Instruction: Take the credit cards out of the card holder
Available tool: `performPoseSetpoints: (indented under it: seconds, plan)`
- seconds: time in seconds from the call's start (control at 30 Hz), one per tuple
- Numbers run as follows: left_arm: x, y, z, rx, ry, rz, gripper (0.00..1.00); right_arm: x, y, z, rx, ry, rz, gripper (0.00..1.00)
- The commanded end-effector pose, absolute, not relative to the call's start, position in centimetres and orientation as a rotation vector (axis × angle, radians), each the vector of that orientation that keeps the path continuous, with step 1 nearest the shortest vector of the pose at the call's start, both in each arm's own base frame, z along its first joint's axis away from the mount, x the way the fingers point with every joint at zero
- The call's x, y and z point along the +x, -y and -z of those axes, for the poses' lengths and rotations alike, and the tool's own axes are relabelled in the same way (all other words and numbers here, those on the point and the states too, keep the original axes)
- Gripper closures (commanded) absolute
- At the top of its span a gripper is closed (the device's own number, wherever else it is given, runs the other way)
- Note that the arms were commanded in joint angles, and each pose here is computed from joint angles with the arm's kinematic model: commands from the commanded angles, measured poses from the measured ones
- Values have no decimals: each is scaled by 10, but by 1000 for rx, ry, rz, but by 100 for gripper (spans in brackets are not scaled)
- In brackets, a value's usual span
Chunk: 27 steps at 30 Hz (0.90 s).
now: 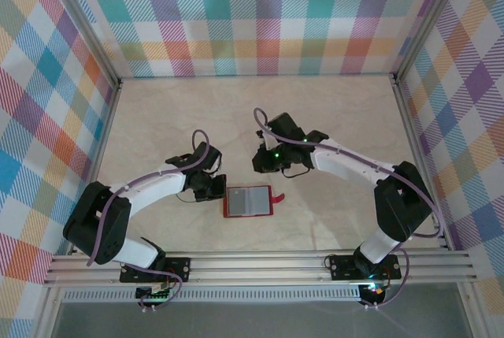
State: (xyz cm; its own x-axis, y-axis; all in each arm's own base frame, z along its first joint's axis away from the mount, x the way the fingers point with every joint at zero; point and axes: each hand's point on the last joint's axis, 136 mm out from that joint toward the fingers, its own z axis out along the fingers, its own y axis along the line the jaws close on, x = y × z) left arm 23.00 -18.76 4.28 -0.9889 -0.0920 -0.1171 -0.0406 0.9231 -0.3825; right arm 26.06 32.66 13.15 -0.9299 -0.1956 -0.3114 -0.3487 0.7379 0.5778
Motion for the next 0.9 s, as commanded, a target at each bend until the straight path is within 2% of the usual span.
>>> performPoseSetpoints:
  seconds: [0.0,0.47,0.87]
  plan:
    - [227,188,-39,-119,-2956,631,98,242,-350,-127,-321,-2776,-1196,90]
    - [219,187,-19,-144,-3015,664,99,218,-372,-77,-264,-2944,-1223,88]
    - [213,183,-11,-147,-3045,649,99,205,-400,-53,-316,-3023,-1234,86]
